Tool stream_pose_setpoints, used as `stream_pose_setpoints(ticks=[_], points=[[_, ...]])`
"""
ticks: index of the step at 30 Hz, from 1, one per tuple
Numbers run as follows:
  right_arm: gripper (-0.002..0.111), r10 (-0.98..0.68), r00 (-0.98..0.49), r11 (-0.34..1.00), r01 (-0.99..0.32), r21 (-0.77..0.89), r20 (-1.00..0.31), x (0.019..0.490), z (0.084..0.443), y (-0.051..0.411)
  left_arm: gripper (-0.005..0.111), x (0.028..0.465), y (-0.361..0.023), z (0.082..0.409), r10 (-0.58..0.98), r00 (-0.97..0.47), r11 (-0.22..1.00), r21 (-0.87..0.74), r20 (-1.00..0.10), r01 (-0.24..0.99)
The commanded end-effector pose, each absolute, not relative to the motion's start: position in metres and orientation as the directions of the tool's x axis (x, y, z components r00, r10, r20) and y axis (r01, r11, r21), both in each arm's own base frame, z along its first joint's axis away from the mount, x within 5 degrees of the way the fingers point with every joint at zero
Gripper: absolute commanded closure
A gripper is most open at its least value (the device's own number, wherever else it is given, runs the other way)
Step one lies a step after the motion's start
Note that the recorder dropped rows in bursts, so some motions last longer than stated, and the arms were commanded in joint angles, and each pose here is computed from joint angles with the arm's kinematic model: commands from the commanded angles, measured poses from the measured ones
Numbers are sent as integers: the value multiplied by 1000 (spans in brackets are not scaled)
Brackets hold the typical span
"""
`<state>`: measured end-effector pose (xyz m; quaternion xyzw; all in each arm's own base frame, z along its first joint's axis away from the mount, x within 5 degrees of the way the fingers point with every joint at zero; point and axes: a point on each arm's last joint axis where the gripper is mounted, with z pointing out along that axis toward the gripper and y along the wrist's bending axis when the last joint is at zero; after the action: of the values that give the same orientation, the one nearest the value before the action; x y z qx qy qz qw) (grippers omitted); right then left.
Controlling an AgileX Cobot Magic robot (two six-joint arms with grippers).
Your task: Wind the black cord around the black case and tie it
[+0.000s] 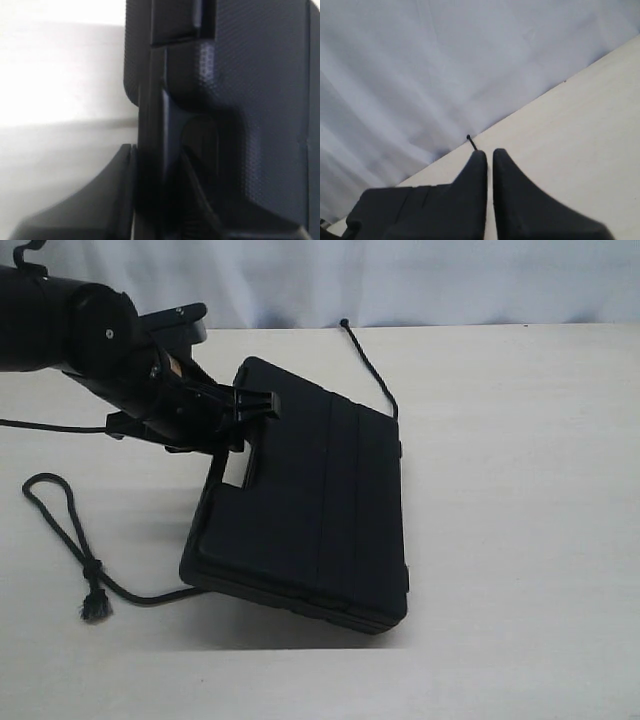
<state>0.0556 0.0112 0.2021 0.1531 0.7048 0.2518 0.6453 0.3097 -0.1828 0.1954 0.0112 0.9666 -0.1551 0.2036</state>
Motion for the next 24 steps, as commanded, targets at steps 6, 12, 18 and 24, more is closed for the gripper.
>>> stream_pose_setpoints(ticks=[6,12,18,24], points=[[104,409,-102,845,-333,418,-907,43,247,28,107,318,-187,216,-99,-877,932,-353,-470,84],[104,256,-53,798,-552,242,-965,43,269,47,107,318,-186,216,-96,-882,933,-350,-462,82],[104,437,-111,714,-561,420,-892,54,280,48,107,317,-186,215,-96,-886,934,-350,-453,77],[104,308,-111,594,-753,283,-945,58,314,68,107,317,-186,215,-97,-884,933,-351,-456,78]])
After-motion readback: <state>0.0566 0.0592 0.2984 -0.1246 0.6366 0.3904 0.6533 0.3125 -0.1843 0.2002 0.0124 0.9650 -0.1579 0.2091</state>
